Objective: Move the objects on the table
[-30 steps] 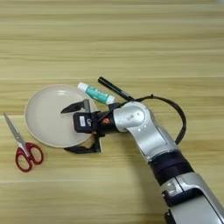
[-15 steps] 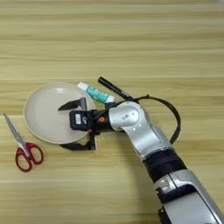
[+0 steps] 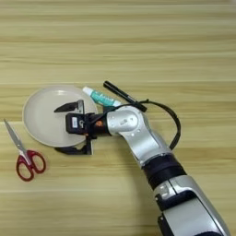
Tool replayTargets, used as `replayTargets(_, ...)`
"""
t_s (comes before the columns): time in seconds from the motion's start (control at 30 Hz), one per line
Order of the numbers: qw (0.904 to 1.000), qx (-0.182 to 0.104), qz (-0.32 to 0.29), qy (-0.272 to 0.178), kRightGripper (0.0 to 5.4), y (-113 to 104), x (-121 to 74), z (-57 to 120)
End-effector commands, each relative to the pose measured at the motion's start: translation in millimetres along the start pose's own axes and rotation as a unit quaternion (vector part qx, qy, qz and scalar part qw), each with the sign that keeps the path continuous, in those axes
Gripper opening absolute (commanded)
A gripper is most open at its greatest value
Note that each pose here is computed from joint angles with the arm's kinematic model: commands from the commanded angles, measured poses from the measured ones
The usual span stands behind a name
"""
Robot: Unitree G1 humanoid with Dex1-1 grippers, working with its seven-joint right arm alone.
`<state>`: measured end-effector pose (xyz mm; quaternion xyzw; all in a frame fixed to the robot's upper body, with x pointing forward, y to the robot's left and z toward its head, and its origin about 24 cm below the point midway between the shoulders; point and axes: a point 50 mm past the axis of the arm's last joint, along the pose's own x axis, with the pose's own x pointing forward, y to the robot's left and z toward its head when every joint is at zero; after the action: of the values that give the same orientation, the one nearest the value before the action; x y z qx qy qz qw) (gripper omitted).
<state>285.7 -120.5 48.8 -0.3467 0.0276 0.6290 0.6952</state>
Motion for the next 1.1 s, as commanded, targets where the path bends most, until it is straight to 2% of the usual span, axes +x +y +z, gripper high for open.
replayTargets(0.03, 0.9969, -0.054, -0.054, -0.019, 5.38, -32.7, -5.5, 23.0)
replayTargets(0.8, 0.9958, -0.047, -0.071, -0.033, 5.38, -36.1, 3.5, 26.6)
replayTargets(1.1, 0.9954, -0.046, -0.059, -0.061, 5.38, -38.2, -18.7, 33.9)
